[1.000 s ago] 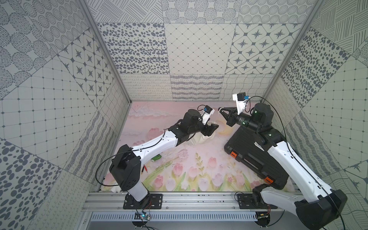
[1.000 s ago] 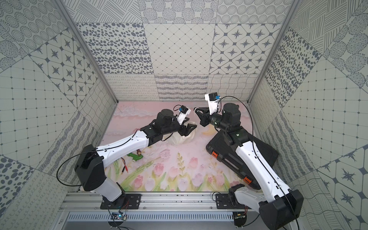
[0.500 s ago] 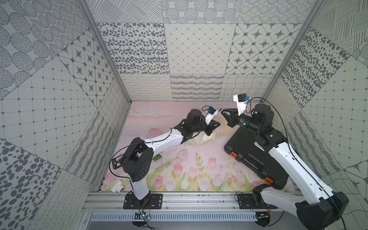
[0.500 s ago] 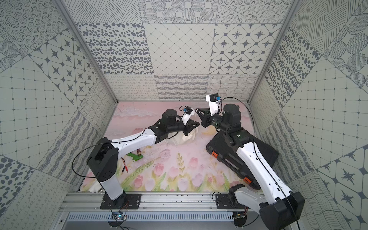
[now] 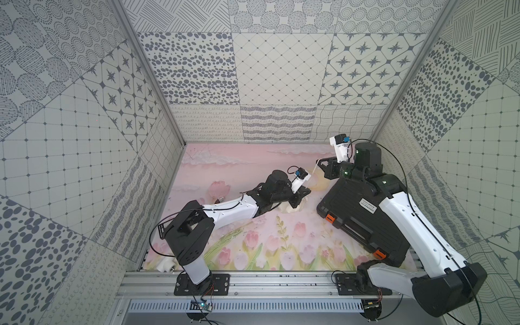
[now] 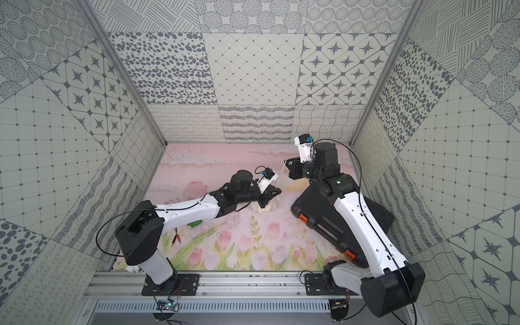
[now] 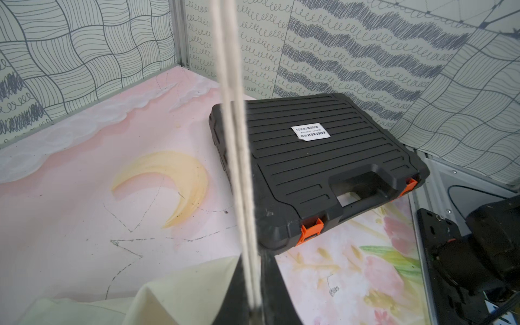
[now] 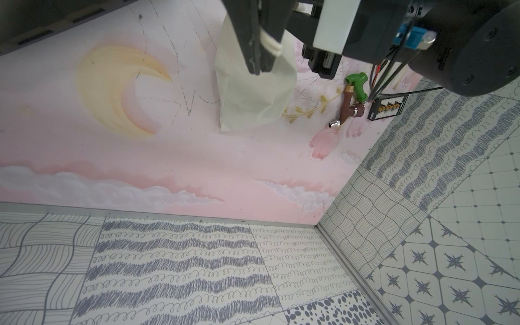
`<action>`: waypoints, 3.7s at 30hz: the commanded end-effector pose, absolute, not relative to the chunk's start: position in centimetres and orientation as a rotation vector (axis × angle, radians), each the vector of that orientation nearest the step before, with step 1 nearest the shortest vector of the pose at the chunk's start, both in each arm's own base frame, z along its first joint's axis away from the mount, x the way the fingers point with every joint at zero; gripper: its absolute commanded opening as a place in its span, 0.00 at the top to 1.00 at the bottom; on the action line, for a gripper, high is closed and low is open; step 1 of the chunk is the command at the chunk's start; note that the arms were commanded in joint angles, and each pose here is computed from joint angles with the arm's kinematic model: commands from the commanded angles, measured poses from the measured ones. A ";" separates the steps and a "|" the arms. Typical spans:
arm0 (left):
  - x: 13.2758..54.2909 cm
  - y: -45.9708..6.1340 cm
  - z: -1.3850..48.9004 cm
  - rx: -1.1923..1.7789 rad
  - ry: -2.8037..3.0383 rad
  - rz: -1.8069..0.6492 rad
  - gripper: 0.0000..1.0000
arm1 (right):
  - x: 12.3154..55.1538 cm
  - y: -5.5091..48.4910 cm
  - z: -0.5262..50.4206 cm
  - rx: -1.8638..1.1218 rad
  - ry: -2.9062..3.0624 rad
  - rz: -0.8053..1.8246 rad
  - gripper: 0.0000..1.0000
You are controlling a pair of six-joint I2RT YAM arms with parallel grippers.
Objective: Close the soil bag
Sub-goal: Frap the soil bag at the center of the board.
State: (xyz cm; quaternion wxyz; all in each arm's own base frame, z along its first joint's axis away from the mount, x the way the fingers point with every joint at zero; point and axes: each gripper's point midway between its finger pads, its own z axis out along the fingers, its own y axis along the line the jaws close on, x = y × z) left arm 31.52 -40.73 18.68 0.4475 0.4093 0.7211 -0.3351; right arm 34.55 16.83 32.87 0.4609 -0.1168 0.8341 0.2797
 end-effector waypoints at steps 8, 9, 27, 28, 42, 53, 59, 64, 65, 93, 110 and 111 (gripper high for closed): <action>25.6 -32.5 1.6 1.179 2.562 -0.423 0.82 | 35.8 11.5 51.2 -0.141 1.469 0.568 1.00; 25.5 -32.2 1.4 1.173 2.579 -0.413 0.82 | 35.9 11.2 51.3 -0.136 1.467 0.566 1.00; 28.0 -18.8 8.3 0.691 2.661 0.061 1.00 | 36.7 13.6 44.7 -0.230 1.609 0.714 1.00; 28.1 -18.0 9.1 0.661 2.650 0.085 1.00 | 36.8 14.4 44.2 -0.252 1.615 0.730 1.00; 25.6 -22.4 13.5 0.639 2.392 -0.470 0.65 | 35.2 20.3 38.9 -0.469 1.644 0.873 1.00; 28.4 -31.1 25.9 0.883 1.972 -0.818 0.37 | 33.3 21.1 36.4 -0.535 1.674 0.882 1.00; 30.3 -34.8 28.6 0.949 1.852 -0.924 0.36 | 32.9 21.7 35.4 -0.552 1.696 0.896 1.00; 31.9 -36.6 27.8 0.990 1.859 -0.936 0.54 | 32.8 21.7 35.3 -0.550 1.697 0.892 1.00; 32.0 -36.7 27.5 0.998 1.868 -0.935 0.60 | 32.7 21.6 35.4 -0.547 1.696 0.887 1.00; 25.3 -29.9 13.7 1.110 2.396 -0.746 1.00 | 34.2 19.2 38.6 -0.464 1.641 0.762 1.00; 18.3 -24.5 6.1 1.240 2.830 -0.293 1.00 | 39.8 11.8 44.0 -0.229 1.540 0.620 1.00; 17.9 -24.2 5.8 1.245 2.853 -0.275 1.00 | 40.1 11.4 44.4 -0.219 1.529 0.607 1.00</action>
